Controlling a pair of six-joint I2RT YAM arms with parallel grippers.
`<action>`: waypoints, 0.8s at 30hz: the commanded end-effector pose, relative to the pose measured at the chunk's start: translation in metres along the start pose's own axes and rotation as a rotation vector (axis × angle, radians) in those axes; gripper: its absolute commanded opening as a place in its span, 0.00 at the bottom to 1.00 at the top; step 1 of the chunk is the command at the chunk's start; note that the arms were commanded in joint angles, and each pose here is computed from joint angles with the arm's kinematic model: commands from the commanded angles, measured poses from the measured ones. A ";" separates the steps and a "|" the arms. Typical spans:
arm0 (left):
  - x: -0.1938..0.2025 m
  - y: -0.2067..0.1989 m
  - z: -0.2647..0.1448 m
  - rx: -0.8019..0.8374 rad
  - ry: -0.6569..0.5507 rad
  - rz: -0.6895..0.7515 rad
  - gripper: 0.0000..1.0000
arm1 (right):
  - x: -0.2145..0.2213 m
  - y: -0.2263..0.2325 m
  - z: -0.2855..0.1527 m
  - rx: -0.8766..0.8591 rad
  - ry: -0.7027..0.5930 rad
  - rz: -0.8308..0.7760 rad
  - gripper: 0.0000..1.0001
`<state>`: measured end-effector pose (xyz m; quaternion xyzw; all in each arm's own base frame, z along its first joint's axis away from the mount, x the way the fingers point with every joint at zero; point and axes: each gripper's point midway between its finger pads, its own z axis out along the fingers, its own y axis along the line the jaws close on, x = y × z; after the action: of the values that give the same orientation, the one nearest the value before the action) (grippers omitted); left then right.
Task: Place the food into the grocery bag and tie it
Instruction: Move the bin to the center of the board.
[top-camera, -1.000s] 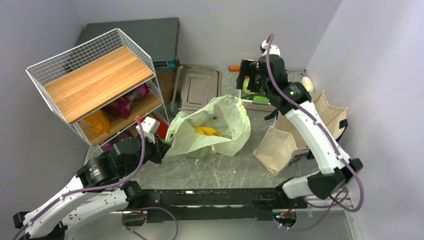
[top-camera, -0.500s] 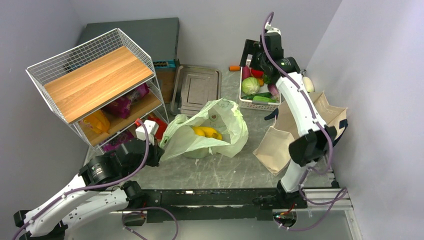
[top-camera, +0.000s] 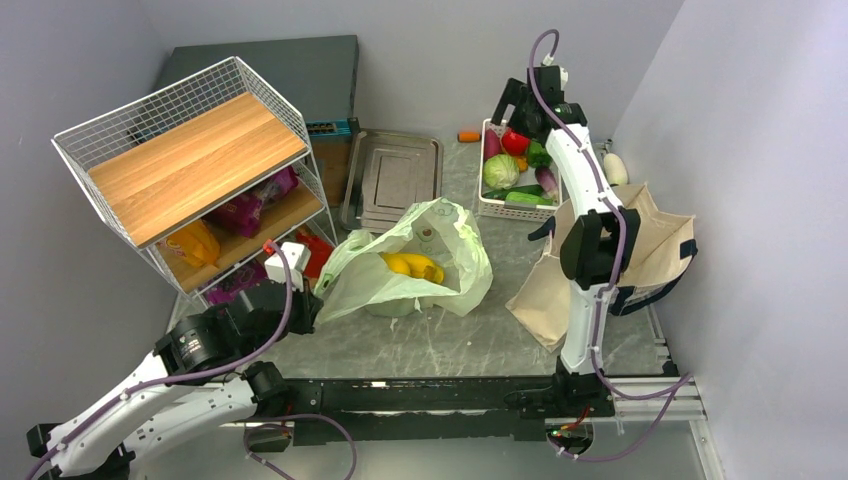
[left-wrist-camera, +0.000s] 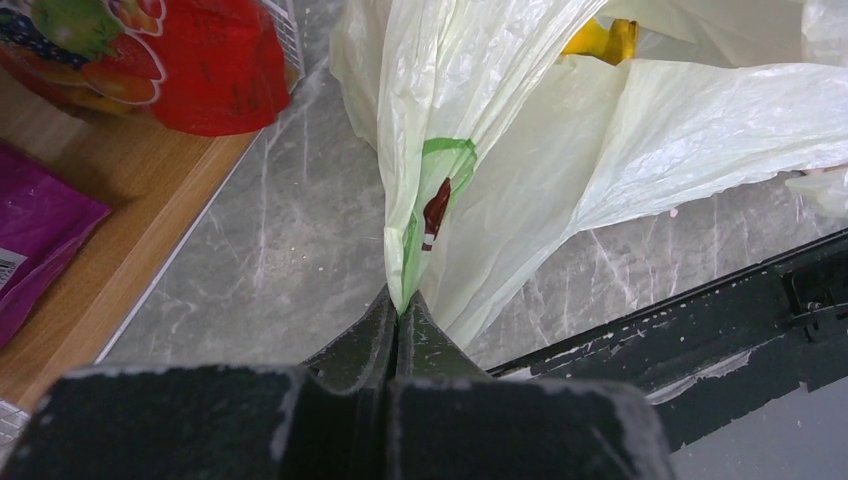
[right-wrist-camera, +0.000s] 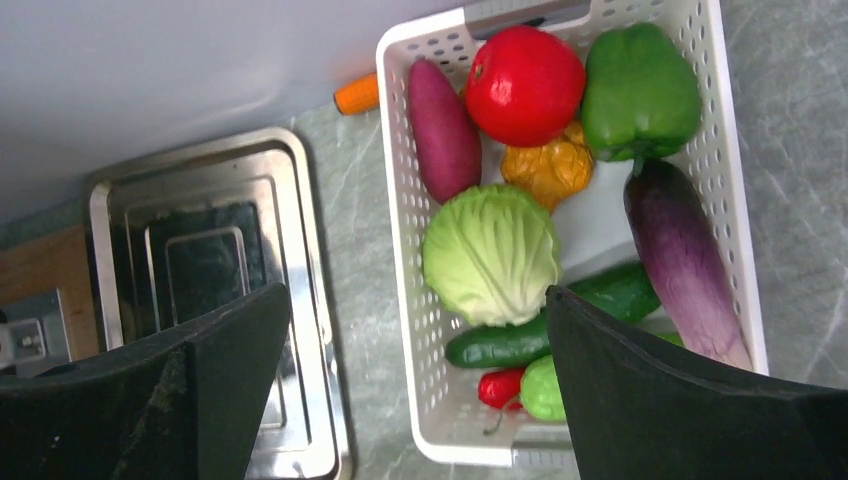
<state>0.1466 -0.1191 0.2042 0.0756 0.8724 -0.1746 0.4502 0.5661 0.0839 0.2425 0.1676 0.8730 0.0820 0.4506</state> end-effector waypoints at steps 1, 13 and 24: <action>-0.006 0.003 0.002 -0.020 -0.031 0.007 0.00 | -0.046 0.014 0.011 -0.060 -0.127 0.087 1.00; 0.003 0.004 0.013 -0.077 0.057 0.060 0.00 | -0.024 -0.014 0.082 -0.068 -0.088 0.179 1.00; 0.003 0.003 0.016 -0.079 0.055 0.070 0.00 | -0.006 -0.110 0.072 0.106 -0.039 0.153 1.00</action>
<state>0.1524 -0.1221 0.1824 0.0947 0.8962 -0.1219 0.4158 0.6063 0.0104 0.1076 0.2676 0.8766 0.0843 0.3910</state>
